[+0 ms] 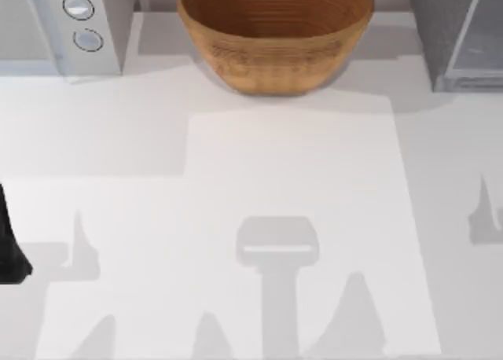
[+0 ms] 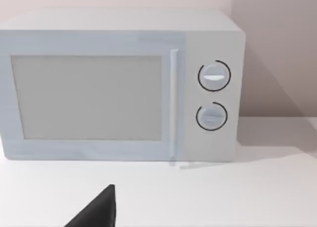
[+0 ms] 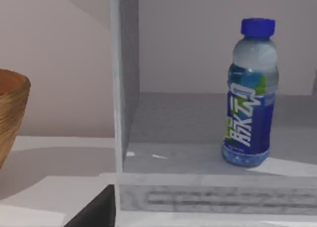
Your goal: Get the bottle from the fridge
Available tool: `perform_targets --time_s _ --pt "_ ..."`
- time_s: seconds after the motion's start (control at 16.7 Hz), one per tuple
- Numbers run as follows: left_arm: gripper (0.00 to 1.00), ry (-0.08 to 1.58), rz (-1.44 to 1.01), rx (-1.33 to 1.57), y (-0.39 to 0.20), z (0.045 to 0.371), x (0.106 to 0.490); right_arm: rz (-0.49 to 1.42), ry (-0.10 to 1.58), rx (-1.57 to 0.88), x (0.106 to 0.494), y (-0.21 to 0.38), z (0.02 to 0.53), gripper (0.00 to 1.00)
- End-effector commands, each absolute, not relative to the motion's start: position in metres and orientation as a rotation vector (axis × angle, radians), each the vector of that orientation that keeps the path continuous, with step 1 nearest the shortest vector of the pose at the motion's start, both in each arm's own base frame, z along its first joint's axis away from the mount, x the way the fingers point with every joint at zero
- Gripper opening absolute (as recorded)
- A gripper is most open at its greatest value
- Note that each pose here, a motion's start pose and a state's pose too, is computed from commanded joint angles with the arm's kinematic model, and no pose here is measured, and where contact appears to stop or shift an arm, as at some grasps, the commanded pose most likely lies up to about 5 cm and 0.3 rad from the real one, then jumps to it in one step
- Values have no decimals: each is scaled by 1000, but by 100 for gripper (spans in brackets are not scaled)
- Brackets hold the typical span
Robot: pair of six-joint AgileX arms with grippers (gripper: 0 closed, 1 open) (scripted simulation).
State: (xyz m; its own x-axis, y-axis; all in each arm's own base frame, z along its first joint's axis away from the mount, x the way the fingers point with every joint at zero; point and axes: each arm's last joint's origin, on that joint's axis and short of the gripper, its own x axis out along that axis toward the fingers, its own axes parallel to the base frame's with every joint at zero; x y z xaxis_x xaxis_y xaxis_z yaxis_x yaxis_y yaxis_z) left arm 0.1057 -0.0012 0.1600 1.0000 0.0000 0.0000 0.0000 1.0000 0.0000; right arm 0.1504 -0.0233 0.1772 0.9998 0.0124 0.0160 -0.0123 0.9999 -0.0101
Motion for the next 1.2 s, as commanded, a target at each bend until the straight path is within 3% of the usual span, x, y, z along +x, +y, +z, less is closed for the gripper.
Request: perform_targets --time_s 0.54,1.2 --pt "100 0 0 0 -1 160 106 4 17 6 197 -75 140 100" --pt "100 0 0 0 -1 160 106 0 0 0 205 -102 110 100"
